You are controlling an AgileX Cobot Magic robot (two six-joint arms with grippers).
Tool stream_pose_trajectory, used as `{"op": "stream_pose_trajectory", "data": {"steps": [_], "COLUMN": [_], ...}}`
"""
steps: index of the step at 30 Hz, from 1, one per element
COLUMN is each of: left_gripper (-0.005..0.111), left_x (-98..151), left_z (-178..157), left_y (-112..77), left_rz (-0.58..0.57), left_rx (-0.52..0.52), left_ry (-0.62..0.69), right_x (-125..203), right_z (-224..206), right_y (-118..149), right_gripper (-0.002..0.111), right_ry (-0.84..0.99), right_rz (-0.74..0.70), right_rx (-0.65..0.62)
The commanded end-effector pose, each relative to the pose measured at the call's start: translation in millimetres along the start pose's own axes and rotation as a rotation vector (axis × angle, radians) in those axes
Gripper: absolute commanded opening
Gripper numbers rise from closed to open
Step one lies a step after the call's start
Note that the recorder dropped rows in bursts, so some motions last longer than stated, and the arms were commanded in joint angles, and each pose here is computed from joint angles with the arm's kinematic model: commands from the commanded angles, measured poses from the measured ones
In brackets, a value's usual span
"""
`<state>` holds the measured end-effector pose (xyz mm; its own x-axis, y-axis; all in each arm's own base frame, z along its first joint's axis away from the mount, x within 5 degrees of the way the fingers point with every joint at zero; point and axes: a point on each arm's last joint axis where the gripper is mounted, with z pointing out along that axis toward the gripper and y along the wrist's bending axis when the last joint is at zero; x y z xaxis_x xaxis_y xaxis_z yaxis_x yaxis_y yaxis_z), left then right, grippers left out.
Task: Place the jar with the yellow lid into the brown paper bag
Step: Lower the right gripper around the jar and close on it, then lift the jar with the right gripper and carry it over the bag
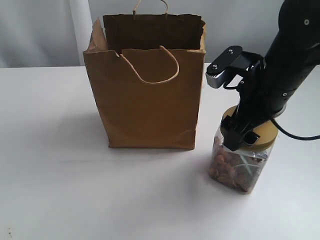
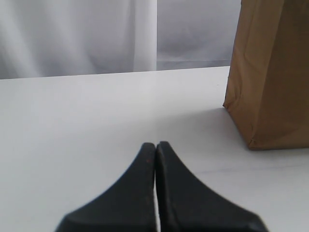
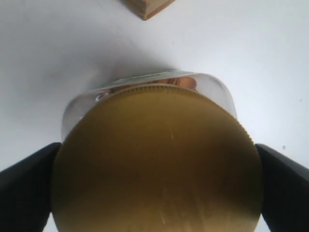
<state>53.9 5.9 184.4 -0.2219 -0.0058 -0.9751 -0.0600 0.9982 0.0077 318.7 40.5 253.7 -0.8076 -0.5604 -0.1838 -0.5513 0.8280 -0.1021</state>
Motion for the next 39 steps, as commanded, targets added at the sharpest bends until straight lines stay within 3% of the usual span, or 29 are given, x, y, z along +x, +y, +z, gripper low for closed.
{"op": "stream_pose_trajectory", "data": {"steps": [1,9,18,33,39], "left_gripper": [0.001,0.001,0.001,0.001,0.001], "left_x": [-1.4,-1.4,-1.4,-1.4,-1.4], "left_z": [0.0,0.0,0.0,0.0,0.0], "left_y": [-0.6,-0.6,-0.6,-0.6,-0.6], "left_rz": [-0.006,-0.006,-0.006,-0.006,-0.006], "left_rx": [0.008,0.008,0.008,0.008,0.008], "left_ry": [-0.008,-0.008,-0.008,-0.008,-0.008], "right_x": [0.5,17.6,41.6,30.2,20.6], "right_z": [-7.0,-49.4,-113.5,-254.6,-279.9], "right_y": [-3.7,0.9,0.1,-1.3,9.0], "right_gripper": [0.000,0.000,0.000,0.000,0.000], "right_ry": [-0.027,-0.066,-0.090,-0.600,-0.755], "right_rz": [-0.023,-0.002,0.132,0.314,0.345], "right_rx": [0.062,0.121,0.257,0.353,0.215]}}
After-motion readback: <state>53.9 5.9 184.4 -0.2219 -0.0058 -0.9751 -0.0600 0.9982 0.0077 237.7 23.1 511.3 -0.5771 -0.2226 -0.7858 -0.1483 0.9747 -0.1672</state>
